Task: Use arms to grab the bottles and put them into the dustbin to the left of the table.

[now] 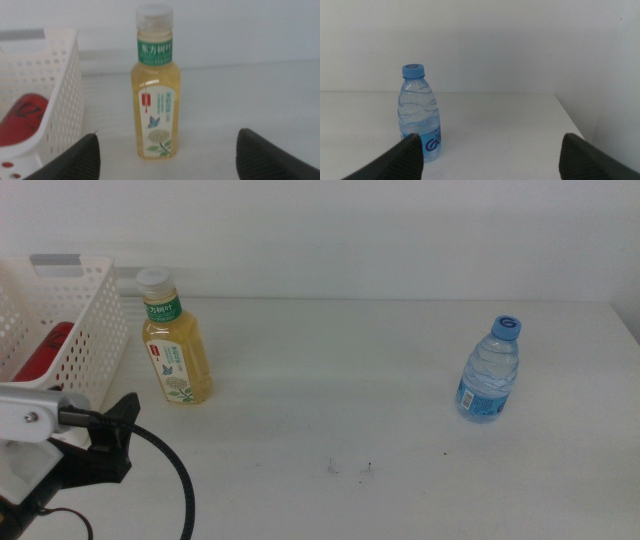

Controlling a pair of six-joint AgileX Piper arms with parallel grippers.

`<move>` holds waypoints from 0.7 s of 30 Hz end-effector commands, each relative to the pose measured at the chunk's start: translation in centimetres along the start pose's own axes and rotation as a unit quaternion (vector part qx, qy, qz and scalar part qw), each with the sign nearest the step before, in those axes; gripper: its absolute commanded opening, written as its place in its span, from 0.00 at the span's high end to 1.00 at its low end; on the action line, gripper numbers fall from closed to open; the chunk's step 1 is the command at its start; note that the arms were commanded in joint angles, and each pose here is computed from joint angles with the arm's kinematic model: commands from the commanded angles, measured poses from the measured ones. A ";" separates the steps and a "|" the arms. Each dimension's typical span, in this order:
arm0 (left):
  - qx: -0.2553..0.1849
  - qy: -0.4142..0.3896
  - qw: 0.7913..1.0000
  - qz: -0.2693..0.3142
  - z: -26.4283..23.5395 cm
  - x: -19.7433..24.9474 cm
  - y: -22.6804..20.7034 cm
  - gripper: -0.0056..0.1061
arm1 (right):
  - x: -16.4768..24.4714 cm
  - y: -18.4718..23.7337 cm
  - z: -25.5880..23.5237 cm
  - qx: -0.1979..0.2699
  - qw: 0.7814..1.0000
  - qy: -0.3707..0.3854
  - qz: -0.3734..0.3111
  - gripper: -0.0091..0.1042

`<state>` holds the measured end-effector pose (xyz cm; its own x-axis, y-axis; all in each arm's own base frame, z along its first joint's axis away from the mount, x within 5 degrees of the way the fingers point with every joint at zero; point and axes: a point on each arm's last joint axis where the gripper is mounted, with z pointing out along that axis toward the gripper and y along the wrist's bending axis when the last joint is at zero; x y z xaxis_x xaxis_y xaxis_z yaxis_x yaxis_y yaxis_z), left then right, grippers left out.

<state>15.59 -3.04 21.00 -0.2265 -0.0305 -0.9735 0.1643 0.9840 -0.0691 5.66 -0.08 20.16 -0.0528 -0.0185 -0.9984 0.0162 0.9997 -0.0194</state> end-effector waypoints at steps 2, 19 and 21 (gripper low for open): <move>0.004 -0.021 1.000 0.011 -0.1 -0.3 -0.1 0.14 | 0.1 0.0 0.0 0.004 1.000 -0.002 -0.004 0.10; -0.005 -0.024 1.000 -0.015 4.6 2.7 0.2 0.14 | 0.1 0.0 0.0 0.004 1.000 -0.002 -0.004 0.10; -0.010 -0.034 0.999 -0.017 5.0 3.0 0.3 0.14 | 0.1 0.0 0.0 0.004 1.000 -0.002 -0.004 0.10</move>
<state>19.52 -3.78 16.97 -0.2058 -0.0469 -0.9775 0.1550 0.9847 -0.0799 5.66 -0.08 20.16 -0.0528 -0.0185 -0.9984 0.0162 0.9997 -0.0194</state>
